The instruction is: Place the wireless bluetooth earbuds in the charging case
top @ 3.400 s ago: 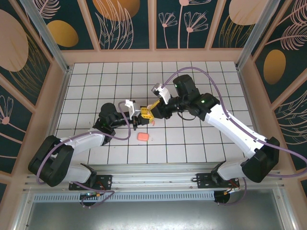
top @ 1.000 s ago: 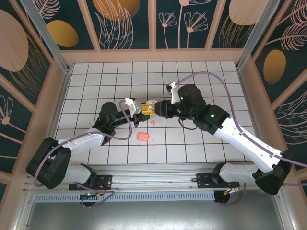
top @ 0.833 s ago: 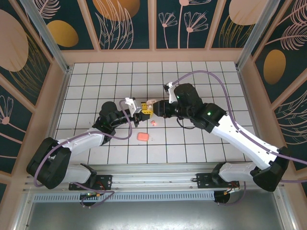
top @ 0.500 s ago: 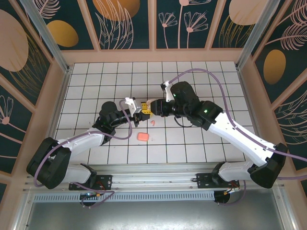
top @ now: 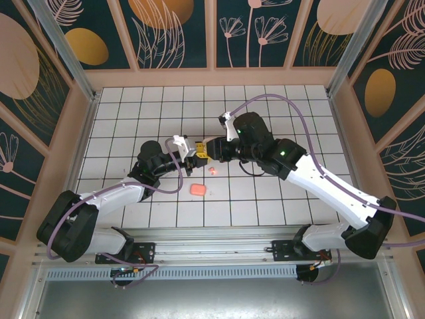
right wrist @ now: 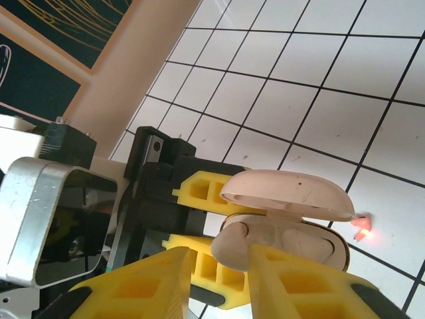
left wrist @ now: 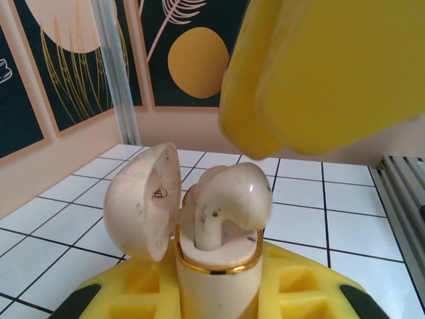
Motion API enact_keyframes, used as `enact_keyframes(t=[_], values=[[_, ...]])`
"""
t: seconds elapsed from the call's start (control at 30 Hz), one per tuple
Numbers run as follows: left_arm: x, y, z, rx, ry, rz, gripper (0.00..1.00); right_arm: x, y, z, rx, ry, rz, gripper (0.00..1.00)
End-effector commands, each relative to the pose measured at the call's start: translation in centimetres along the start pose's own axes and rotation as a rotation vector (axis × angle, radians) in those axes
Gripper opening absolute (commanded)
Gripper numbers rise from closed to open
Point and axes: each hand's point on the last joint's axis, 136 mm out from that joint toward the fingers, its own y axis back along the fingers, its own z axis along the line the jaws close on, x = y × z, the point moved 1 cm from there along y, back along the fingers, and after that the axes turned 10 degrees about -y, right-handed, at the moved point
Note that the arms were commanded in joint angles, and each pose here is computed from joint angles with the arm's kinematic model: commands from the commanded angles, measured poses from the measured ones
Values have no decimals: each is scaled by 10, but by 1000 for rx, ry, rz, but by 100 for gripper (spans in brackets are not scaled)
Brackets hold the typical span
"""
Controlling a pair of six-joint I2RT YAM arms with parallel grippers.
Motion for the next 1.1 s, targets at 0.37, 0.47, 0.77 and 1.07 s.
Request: enact_keyframes(t=[0.37, 0.47, 0.77, 1.07], values=[[-21, 0, 1, 1, -47, -49, 2, -1, -5, -6, 38, 27, -4, 21], [-22, 0, 0, 4, -50, -54, 2, -2, -5, -11, 56, 19, -10, 21], [-25, 2, -2, 10, -56, -60, 2, -4, -5, -22, 88, -5, -18, 20], [-28, 2, -2, 11, -64, -67, 2, -11, -2, -30, 108, -23, -45, 20]])
